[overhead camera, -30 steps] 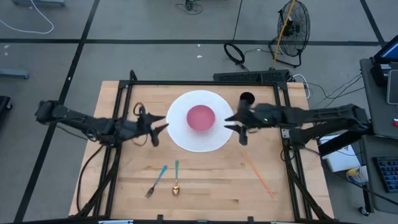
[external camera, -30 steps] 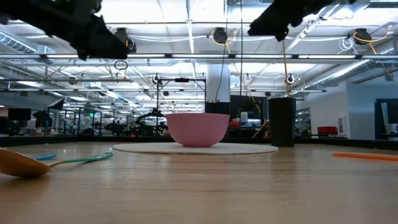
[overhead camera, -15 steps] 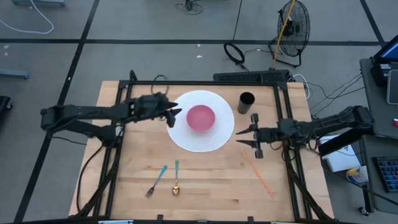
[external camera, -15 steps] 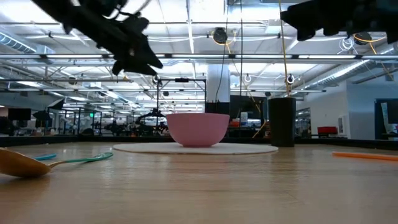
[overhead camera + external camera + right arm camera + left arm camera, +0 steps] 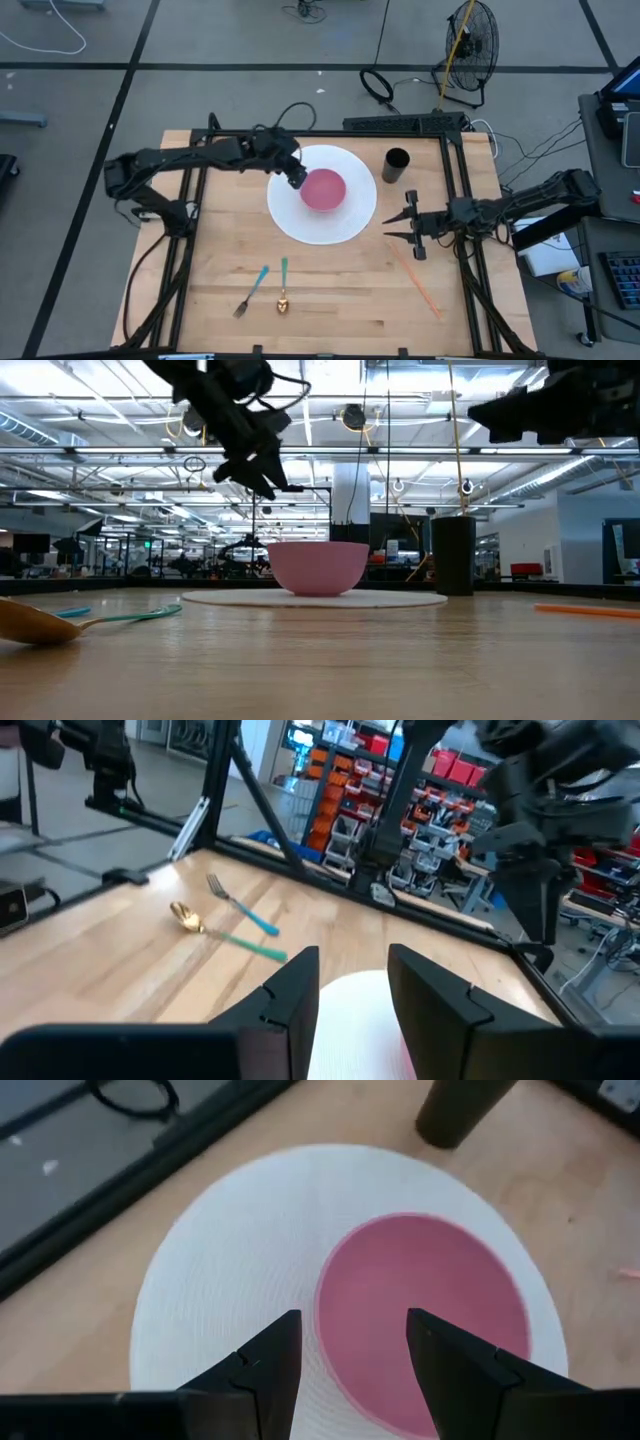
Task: Pick & Place Utensil
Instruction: Put the pink bowl on the white mat
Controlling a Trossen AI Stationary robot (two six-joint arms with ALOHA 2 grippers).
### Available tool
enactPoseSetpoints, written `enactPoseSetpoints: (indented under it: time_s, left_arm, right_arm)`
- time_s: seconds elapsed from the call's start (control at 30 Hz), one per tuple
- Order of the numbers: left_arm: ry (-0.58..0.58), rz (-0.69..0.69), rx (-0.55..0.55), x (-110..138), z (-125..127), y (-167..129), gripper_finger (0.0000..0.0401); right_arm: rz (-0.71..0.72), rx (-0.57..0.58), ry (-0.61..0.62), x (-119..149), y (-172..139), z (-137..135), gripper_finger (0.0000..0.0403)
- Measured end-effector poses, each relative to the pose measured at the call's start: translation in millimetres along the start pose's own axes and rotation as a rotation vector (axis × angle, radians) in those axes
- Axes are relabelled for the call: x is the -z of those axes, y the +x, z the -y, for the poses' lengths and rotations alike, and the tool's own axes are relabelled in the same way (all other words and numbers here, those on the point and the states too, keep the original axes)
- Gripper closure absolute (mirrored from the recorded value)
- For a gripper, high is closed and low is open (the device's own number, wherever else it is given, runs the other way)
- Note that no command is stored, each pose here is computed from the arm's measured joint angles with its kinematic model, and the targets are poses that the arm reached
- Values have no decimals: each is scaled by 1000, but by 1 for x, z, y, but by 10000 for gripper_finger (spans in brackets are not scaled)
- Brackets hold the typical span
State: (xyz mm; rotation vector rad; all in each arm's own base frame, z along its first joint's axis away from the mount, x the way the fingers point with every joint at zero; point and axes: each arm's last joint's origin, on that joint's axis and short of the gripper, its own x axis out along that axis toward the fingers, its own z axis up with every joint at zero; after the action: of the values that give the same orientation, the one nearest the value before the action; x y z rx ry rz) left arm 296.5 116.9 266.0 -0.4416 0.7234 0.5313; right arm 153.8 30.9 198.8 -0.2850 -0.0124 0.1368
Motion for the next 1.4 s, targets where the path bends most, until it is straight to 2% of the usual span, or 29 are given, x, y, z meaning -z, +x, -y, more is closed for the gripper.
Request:
enactPoseSetpoints:
  time_s: [0.27, 0.5, 0.73, 0.97, 1.4]
  left_arm:
    - [-65, -142, 30, -15, -13, 41, 215]
    - [-124, -219, -24, -19, -33, 47, 215]
    - [-106, -220, -13, -18, -28, 47, 215]
    - [-76, -241, -10, -12, -21, 62, 215]
    - [-68, -327, -12, 1, -28, 89, 215]
  right_arm:
    - [-3, -2, -55, 5, -2, -1, 283]
    - [-5, -2, -106, 6, -2, -1, 284]
    - [-3, -2, -129, 5, -2, -1, 285]
    - [-2, -2, -122, 5, -2, -1, 284]
    - [14, -50, -95, 5, -2, -3, 287]
